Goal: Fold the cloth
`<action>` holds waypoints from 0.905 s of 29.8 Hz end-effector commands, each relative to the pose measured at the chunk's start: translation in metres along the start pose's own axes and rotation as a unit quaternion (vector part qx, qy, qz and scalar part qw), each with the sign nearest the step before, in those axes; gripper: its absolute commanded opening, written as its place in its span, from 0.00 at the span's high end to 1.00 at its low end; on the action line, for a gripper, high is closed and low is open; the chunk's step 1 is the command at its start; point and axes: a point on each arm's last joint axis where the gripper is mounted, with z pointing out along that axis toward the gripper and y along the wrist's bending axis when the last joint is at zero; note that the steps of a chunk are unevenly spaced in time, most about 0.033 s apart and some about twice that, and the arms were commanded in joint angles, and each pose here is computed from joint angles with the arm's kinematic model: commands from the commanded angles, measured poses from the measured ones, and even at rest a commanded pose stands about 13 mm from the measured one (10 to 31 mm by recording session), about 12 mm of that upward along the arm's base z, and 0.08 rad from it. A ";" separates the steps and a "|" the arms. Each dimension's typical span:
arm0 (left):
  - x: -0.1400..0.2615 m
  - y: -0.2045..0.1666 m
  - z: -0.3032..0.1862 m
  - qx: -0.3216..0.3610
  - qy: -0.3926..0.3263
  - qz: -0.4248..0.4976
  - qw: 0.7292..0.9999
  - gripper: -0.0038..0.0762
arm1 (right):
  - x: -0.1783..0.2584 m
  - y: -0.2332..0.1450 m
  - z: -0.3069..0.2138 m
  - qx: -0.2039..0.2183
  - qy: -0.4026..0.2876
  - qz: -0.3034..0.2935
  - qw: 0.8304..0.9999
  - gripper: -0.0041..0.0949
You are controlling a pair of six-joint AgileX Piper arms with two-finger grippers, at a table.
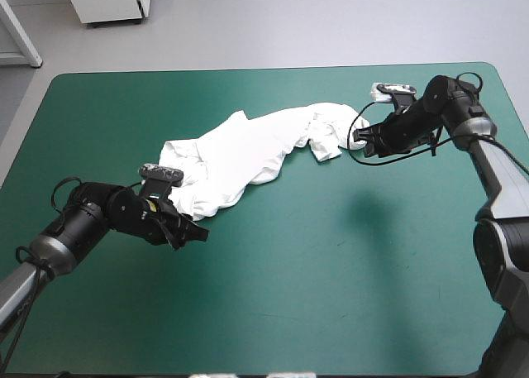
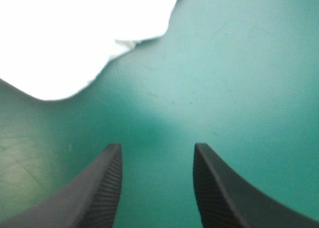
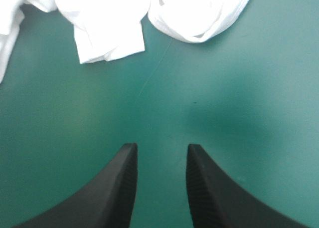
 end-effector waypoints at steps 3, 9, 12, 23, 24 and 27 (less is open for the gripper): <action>-0.026 -0.002 -0.046 -0.042 -0.057 0.018 0.997 0.54 | 0.008 0.028 -0.091 0.030 -0.094 -0.037 0.994 0.63; -0.032 0.014 -0.069 -0.110 -0.046 -0.001 0.993 0.54 | 0.033 0.041 -0.140 0.054 -0.102 -0.040 0.993 0.63; -0.036 0.028 -0.076 -0.115 -0.055 -0.035 0.991 0.52 | 0.038 0.046 -0.154 0.054 -0.124 -0.046 0.990 0.63; -0.066 0.071 -0.040 -0.108 0.008 -0.070 0.992 0.40 | 0.038 0.049 -0.161 0.050 -0.144 -0.046 0.987 0.63; -0.068 0.073 -0.032 -0.106 0.018 -0.072 0.992 0.40 | 0.038 0.049 -0.161 0.050 -0.144 -0.046 0.987 0.63; -0.072 0.078 -0.009 -0.099 0.043 -0.078 0.991 0.40 | 0.038 0.049 -0.161 0.050 -0.144 -0.046 0.987 0.63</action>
